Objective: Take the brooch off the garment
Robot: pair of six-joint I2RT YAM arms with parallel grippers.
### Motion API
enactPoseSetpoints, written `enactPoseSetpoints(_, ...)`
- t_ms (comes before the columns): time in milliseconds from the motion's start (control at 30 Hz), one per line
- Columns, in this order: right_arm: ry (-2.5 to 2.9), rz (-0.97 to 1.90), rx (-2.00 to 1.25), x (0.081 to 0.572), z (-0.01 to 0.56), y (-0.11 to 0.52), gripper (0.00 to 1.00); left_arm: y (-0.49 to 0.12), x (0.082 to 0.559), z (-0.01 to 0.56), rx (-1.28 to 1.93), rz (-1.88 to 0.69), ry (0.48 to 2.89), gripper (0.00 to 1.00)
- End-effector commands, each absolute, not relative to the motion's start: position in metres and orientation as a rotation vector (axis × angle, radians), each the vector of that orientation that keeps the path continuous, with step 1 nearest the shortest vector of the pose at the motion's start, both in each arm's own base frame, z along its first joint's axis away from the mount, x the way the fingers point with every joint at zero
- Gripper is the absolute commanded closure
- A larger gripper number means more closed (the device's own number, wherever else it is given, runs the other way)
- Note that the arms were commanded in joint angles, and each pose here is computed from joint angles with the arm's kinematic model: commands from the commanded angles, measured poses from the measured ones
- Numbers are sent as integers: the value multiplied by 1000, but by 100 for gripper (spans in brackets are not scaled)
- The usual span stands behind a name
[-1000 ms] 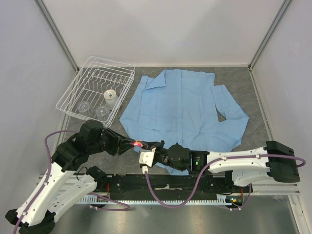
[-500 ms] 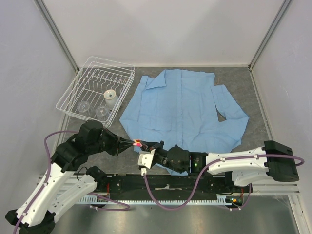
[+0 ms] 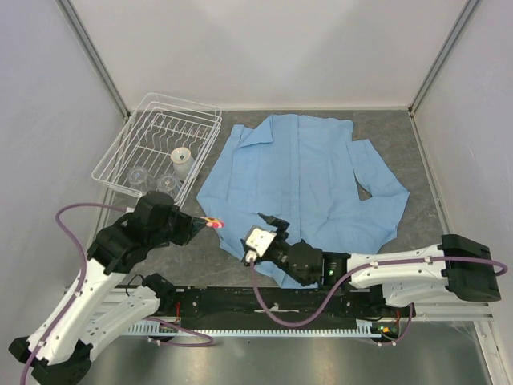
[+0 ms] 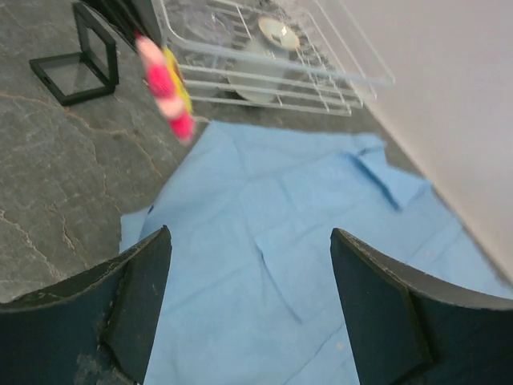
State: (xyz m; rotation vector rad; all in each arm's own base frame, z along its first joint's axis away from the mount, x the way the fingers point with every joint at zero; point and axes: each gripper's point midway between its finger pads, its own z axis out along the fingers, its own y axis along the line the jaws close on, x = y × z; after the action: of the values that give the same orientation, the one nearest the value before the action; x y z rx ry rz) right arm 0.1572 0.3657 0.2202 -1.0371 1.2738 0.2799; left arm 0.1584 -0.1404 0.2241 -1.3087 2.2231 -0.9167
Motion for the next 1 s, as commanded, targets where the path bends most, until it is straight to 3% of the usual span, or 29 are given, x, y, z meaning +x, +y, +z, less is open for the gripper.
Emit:
enactPoseSetpoints(0, 1465, 413, -770, 168, 213, 330, 13, -99, 190, 204, -1180, -540, 2135, 98)
enactPoseSetpoints(233, 1549, 501, -656, 173, 205, 297, 12, -78, 180, 167, -1238, -484, 2071, 98)
enactPoseSetpoints(967, 1503, 704, -690, 155, 209, 304, 12, 20, 156, 115, -1564, -114, 1630, 98)
